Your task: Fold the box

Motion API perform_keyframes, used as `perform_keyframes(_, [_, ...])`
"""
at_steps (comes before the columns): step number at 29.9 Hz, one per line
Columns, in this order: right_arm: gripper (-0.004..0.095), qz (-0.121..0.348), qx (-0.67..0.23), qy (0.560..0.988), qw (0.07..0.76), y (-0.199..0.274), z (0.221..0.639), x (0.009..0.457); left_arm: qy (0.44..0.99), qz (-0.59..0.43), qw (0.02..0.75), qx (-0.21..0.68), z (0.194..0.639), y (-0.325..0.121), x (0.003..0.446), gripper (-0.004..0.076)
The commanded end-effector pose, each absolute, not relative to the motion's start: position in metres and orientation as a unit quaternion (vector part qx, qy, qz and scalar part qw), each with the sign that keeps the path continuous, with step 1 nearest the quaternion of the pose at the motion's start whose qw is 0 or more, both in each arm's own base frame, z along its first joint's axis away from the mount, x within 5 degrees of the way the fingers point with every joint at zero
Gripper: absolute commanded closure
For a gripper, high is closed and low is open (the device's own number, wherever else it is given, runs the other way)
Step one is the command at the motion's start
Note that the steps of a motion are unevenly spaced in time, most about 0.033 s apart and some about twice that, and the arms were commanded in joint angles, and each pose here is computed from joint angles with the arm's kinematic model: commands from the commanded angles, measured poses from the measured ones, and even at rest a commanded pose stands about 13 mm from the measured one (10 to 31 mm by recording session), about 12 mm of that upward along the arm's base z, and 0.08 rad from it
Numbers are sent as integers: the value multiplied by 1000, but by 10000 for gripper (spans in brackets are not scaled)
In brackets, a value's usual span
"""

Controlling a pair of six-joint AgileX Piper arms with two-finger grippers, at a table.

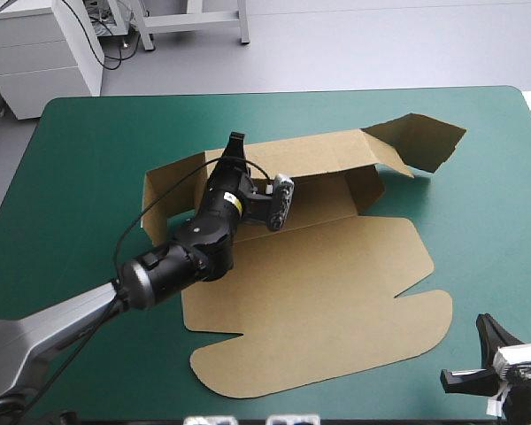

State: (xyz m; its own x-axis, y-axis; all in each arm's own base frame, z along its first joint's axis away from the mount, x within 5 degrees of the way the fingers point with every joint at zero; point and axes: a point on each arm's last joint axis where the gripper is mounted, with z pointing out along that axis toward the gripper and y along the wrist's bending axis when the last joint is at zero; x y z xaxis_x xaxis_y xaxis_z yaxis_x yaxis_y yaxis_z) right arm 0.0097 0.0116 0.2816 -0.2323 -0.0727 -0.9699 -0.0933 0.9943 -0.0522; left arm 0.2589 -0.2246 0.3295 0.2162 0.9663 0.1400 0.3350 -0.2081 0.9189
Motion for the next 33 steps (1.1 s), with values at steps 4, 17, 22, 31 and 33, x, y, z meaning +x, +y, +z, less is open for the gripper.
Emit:
perform_keyframes(4, [927,2,-51,747,663,11,296,5,420,390,489,658,359,-201,224,731])
perform_keyframes(17, [927,2,-51,747,663,11,296,5,398,402,469,678,344,-202,232,731])
perform_keyframes(22, [927,2,-51,747,663,11,296,5,390,416,473,672,334,-212,241,731])
perform_keyframes(31, [927,2,-51,747,663,11,296,5,408,465,440,652,315,-208,277,731])
perform_keyframes(33, [927,2,-51,747,663,11,296,5,417,470,434,645,314,-202,283,731])
